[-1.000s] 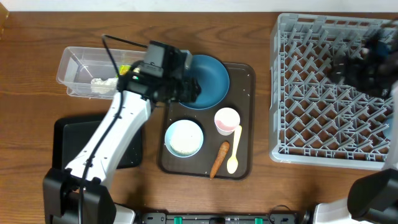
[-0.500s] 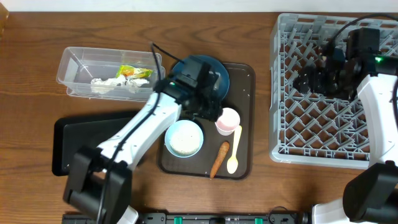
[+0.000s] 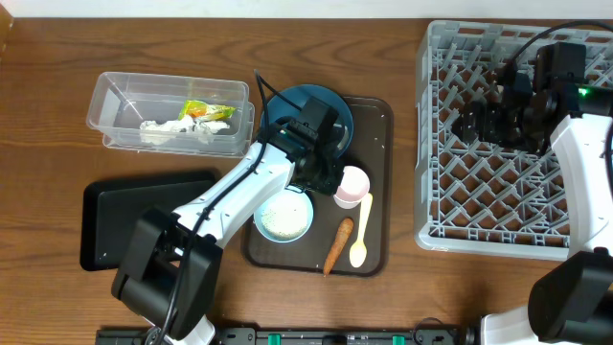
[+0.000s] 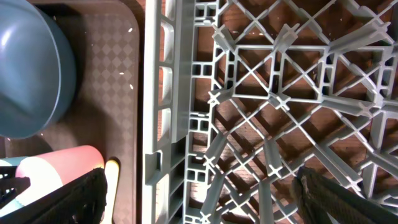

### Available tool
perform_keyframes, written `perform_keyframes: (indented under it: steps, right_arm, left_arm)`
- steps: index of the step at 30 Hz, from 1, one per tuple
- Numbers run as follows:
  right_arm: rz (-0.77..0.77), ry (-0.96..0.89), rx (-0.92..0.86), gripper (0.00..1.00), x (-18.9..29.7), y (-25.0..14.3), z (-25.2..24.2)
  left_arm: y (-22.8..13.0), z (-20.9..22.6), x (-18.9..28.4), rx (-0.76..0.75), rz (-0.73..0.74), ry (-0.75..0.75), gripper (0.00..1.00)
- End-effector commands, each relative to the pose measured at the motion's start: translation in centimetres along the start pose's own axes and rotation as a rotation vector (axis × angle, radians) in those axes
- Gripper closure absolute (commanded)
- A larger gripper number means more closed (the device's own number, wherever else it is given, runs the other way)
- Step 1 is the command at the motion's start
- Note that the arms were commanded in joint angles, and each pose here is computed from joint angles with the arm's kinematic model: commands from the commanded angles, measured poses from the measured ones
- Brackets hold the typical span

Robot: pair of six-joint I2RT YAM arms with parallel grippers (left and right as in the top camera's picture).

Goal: Sort waste into correct bins and load items into the dishwasher rack
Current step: 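Lift the pink cup with the left gripper toward the right gripper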

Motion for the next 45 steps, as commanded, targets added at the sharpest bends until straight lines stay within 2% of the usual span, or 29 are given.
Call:
perform_keyframes:
  steps: [1, 26, 29, 32, 37, 41, 45]
  right_arm:
    - [0.011, 0.007, 0.014, 0.06, -0.4, -0.2, 0.3]
    - [0.018, 0.008, 0.012, 0.05, -0.4, -0.3, 0.3]
    - [0.018, 0.008, 0.012, 0.06, -0.4, -0.3, 0.3]
    - [0.017, 0.008, 0.012, 0.05, -0.4, -0.3, 0.3]
    - [0.019, 0.008, 0.012, 0.05, -0.4, -0.3, 0.3]
    - [0.013, 0.001, 0.015, 0.05, -0.4, -0.2, 0.2]
    - [0.005, -0.024, 0.016, 0.05, -0.3, 0.0, -0.2]
  left_arm:
    - [-0.3, 0.8, -0.6, 0.001, 0.012, 0.038, 0.75]
    - [-0.5, 0.9, -1.3, 0.003, 0.03, 0.039, 0.76]
    - [-0.6, 1.0, -1.6, 0.006, 0.04, 0.042, 0.81]
    - [-0.4, 0.9, -1.6, 0.003, 0.031, 0.039, 0.94]
    - [-0.1, 0.8, -1.5, 0.0, 0.017, 0.034, 0.94]
    - [1.4, 0.8, 0.8, 0.012, -0.047, 0.018, 0.94]
    - [4.5, 1.5, 5.8, 0.038, -0.209, -0.013, 0.94]
Point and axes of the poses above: each gripper's point midway between its finger pads, its own x axis back along the fingers, its own z axis along the line the jaws close on, y = z × x, the point moved 3 cm from there along x, back along the fingers, and after that the axes turned 5 degrees about x, right-handed, at the moved point
